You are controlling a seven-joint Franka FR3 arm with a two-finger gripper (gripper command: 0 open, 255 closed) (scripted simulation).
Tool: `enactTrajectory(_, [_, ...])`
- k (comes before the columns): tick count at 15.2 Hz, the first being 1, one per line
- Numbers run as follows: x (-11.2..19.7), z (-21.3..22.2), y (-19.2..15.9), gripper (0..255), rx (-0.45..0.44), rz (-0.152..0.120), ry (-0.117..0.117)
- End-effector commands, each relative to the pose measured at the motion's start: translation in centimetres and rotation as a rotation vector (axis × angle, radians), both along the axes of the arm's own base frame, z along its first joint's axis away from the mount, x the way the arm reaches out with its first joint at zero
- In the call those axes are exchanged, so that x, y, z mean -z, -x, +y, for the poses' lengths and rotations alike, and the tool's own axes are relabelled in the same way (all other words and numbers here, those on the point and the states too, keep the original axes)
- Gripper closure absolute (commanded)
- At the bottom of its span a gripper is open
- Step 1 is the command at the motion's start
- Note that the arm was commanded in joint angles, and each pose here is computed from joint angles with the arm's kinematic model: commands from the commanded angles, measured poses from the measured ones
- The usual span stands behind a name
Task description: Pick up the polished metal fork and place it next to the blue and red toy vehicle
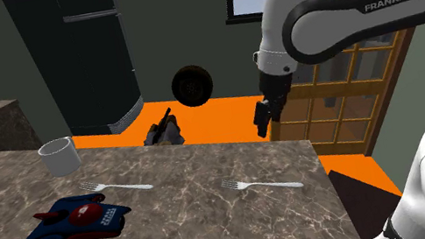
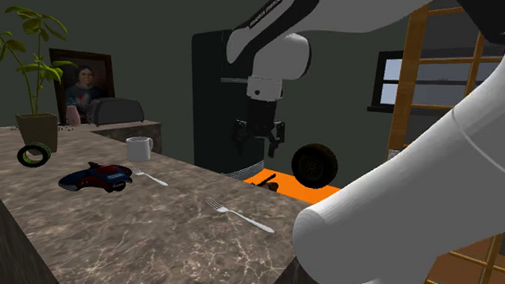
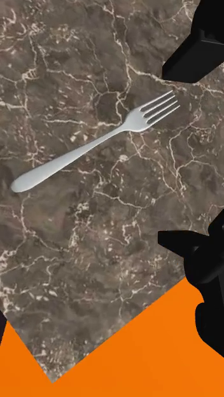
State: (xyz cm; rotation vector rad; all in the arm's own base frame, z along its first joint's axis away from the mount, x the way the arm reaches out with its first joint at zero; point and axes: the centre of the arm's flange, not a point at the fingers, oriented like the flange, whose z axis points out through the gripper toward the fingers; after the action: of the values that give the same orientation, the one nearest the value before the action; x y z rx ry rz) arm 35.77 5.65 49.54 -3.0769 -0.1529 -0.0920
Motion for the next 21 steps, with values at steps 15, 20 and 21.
enactTrajectory(15, [14.6, 8.6, -3.2, 0, -0.312, 0.009, 0.043])
enactTrajectory(20, [16.5, 8.6, -3.3, 0, -0.312, 0.009, 0.043])
enactTrajectory(21, [16.5, 8.6, -3.3, 0, -0.312, 0.009, 0.043])
